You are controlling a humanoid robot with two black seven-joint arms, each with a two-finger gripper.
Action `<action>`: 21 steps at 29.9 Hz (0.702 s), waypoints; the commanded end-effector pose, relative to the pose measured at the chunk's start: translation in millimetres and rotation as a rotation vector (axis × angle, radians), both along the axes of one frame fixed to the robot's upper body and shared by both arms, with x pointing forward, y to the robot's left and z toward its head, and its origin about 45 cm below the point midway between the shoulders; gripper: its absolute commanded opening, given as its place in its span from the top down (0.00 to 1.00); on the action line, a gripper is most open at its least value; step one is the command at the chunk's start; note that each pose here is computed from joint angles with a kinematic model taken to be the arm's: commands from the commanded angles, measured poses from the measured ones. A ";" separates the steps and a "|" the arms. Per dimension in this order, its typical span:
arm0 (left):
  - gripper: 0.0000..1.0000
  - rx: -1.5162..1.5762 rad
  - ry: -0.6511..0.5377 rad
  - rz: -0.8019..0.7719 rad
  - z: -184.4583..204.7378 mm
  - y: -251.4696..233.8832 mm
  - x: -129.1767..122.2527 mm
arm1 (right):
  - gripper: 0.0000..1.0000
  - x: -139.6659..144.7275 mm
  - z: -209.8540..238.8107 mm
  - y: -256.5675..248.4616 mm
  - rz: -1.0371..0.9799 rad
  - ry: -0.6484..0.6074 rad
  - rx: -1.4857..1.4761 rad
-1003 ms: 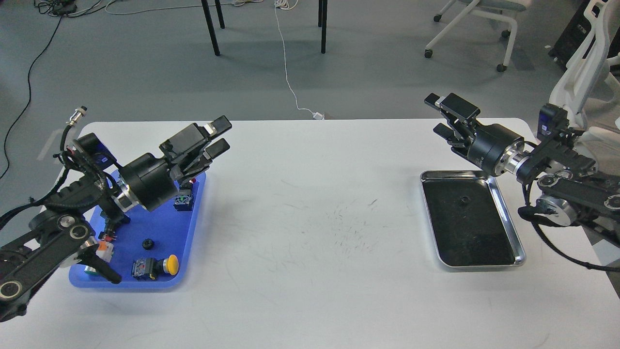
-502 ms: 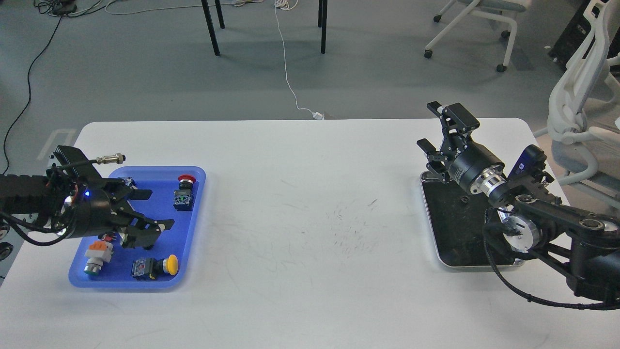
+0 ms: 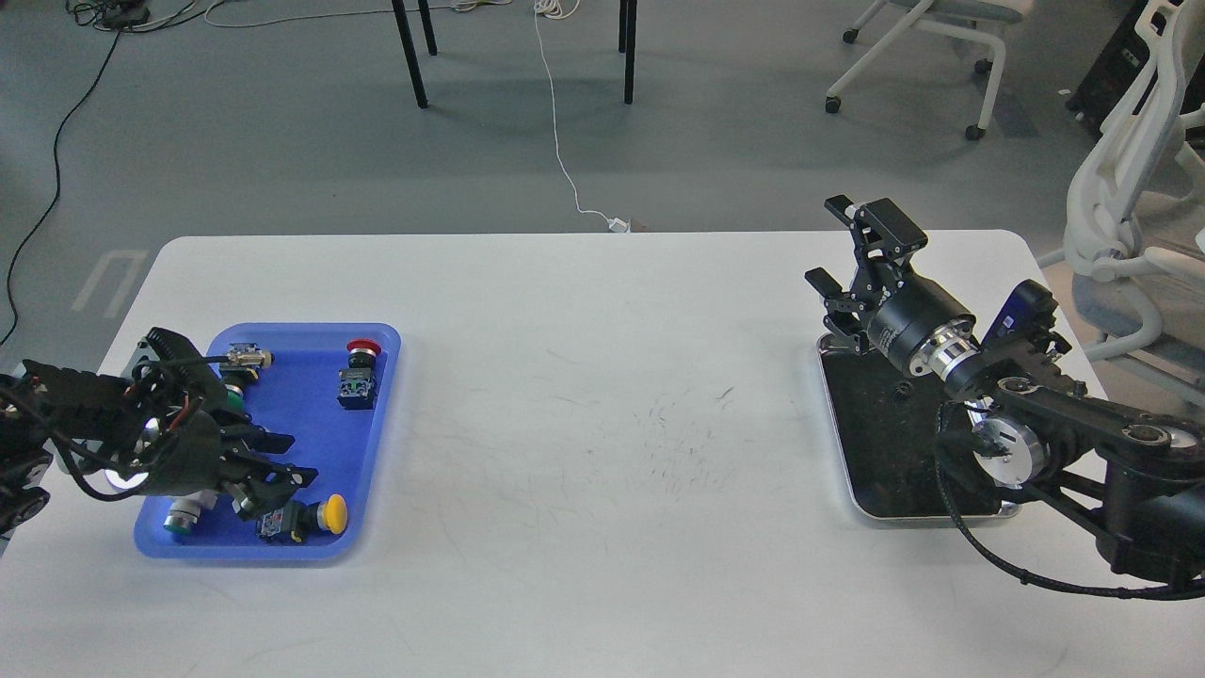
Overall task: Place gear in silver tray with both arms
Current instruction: 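Grasp another black gear in the blue tray with the left gripper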
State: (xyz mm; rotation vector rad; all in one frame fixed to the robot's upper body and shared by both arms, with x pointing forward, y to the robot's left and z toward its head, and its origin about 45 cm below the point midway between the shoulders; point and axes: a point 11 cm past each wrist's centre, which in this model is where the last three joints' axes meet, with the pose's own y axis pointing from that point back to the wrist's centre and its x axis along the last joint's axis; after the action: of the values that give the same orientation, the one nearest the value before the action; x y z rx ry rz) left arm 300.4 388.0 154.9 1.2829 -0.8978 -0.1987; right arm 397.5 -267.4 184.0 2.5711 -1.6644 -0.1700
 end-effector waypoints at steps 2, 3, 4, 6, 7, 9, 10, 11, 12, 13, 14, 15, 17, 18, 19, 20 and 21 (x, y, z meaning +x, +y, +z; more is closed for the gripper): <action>0.49 0.011 0.010 0.020 -6.4 5.3 1.1 | 0.02 -0.1 -0.1 -0.6 -0.002 0.001 0.002; 0.49 0.014 0.011 0.023 -6.9 6.8 1.0 | 0.02 -0.1 -0.1 -0.5 -0.002 0.000 0.001; 0.49 0.017 0.014 0.025 -8.0 7.7 0.6 | 0.02 -0.1 0.0 -1.2 -0.003 0.000 -0.001; 0.49 0.022 0.018 0.028 -9.2 9.4 -0.2 | 0.02 -0.1 -0.1 -0.5 -0.002 0.000 0.001; 0.49 0.021 0.021 0.027 -10.3 8.9 -1.0 | 0.02 0.3 0.5 -0.3 -0.001 -0.001 0.001; 0.51 0.023 0.023 0.027 -10.7 9.6 -1.8 | 0.02 0.5 0.9 -0.4 -0.002 -0.002 0.001; 0.51 0.023 0.024 0.027 -11.0 9.5 -1.6 | 0.02 0.6 1.0 -1.1 -0.003 -0.003 0.000; 0.51 0.023 0.025 0.028 -11.5 9.6 -2.1 | 0.02 0.6 1.0 -1.1 -0.003 -0.003 0.000; 0.53 0.024 0.026 0.028 -11.5 9.7 -2.2 | 0.02 0.6 1.2 -1.8 -0.004 -0.003 -0.001; 0.56 0.024 0.029 0.028 -12.3 9.9 -3.1 | 0.02 0.7 1.3 -2.6 -0.005 -0.003 -0.002; 0.59 0.024 0.032 0.029 -13.3 10.1 -4.1 | 0.02 0.1 1.0 -3.0 -0.005 -0.002 -0.002; 0.61 0.024 0.034 0.029 -13.8 10.2 -4.7 | 0.02 0.2 1.2 -3.7 -0.006 -0.002 -0.003; 0.68 0.025 0.035 0.031 -14.7 10.9 -5.6 | 0.02 0.6 1.9 -4.3 -0.007 -0.004 -0.004; 0.71 0.026 0.034 0.032 -14.3 11.3 -5.0 | 0.02 0.8 2.3 -4.3 -0.008 -0.005 -0.003; 0.73 0.027 0.035 0.033 -14.8 11.9 -5.4 | 0.02 0.8 2.3 -4.3 -0.008 -0.005 -0.003; 0.76 0.027 0.034 0.036 -14.9 12.7 -4.8 | 0.02 0.7 2.5 -3.9 -0.006 -0.005 -0.003; 0.78 0.027 0.033 0.037 -15.1 12.2 -3.9 | 0.02 0.7 2.5 -3.9 -0.006 -0.005 -0.003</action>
State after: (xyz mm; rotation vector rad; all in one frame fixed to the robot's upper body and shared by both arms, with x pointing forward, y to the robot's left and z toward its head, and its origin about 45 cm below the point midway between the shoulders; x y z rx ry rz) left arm 295.2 399.4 140.3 1.3128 -0.8463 -0.2073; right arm 398.0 -271.5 186.0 2.5653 -1.6737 -0.1628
